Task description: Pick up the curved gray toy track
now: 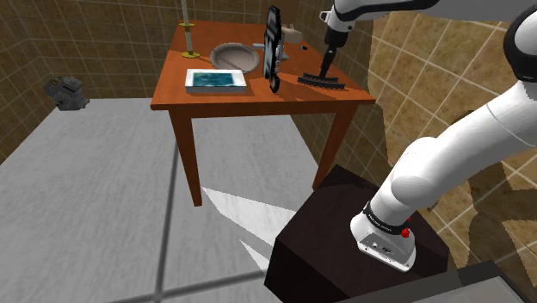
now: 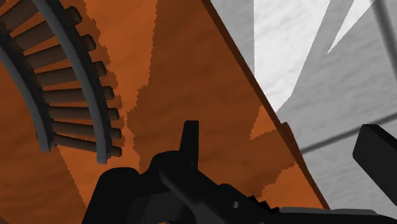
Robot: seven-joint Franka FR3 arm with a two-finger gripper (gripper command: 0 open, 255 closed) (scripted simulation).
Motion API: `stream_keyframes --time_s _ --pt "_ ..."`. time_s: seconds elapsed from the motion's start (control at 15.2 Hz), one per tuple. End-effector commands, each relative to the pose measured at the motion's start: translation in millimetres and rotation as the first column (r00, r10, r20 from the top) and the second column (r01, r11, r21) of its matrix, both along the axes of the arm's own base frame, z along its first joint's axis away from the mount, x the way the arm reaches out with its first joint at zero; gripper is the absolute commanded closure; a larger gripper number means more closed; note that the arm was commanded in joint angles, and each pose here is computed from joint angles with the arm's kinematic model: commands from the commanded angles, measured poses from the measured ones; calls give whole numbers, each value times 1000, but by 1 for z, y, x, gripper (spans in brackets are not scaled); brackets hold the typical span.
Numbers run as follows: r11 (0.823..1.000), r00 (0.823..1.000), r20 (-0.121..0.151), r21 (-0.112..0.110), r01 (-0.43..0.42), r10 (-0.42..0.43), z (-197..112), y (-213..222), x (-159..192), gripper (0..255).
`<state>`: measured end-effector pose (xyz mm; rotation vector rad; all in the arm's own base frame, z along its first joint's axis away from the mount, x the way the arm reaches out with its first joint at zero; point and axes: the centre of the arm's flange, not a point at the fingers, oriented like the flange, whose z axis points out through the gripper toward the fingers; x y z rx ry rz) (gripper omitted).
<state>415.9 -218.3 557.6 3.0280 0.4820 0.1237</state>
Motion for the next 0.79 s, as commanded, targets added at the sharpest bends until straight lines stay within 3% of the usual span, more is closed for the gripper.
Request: stream_keyframes --time_s 0.0,0.73 --pt "1000 1000 -10 4 -17 17 -6 -25 12 0" --pt "995 993 -64 39 -96 99 -54 -155 77 0"
